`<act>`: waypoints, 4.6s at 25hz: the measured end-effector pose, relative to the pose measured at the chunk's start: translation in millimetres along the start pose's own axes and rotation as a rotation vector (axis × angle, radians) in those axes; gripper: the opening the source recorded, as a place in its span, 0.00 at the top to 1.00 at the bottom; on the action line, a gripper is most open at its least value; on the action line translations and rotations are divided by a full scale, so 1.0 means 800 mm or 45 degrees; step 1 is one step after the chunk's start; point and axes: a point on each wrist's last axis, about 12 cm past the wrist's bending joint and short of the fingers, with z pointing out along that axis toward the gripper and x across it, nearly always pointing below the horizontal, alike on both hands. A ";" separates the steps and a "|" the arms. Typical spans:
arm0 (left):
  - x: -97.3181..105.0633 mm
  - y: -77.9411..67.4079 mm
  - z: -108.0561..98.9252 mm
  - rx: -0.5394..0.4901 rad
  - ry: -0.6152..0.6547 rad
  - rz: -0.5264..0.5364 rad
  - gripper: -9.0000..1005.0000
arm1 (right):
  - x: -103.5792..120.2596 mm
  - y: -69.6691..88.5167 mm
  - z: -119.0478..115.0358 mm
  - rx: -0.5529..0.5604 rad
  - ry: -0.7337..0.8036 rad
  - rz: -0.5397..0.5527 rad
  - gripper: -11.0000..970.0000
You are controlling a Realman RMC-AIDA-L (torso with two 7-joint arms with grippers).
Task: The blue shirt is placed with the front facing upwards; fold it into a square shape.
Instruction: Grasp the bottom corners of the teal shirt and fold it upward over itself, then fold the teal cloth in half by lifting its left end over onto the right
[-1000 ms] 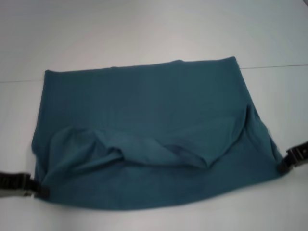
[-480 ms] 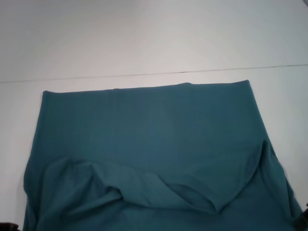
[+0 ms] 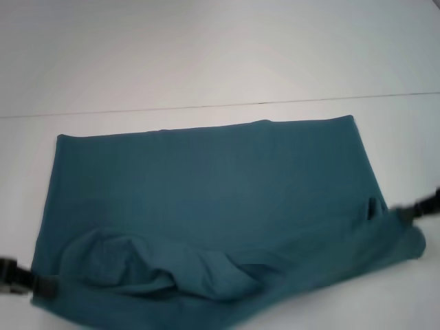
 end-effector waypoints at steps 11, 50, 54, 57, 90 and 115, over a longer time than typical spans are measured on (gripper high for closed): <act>-0.104 -0.018 0.012 -0.185 -0.178 -0.039 0.97 | -0.040 -0.028 -0.015 0.141 -0.357 0.138 0.97; -0.211 -0.021 0.064 -0.615 -0.626 -0.010 0.97 | -0.169 -0.017 0.114 0.681 -0.631 -0.078 0.97; -0.213 -0.022 0.064 -0.617 -0.635 -0.006 0.97 | -0.170 -0.016 0.114 0.696 -0.628 -0.082 0.97; -0.214 -0.022 0.065 -0.619 -0.645 -0.005 0.97 | -0.169 -0.017 0.113 0.697 -0.632 -0.078 0.97; -0.197 -0.013 0.067 -0.537 -0.743 -0.121 0.33 | -0.181 -0.021 0.051 0.586 -0.630 -0.027 0.39; -0.069 0.052 0.074 0.003 -0.879 -0.362 0.24 | 0.023 -0.031 0.045 -0.285 -0.586 0.026 0.05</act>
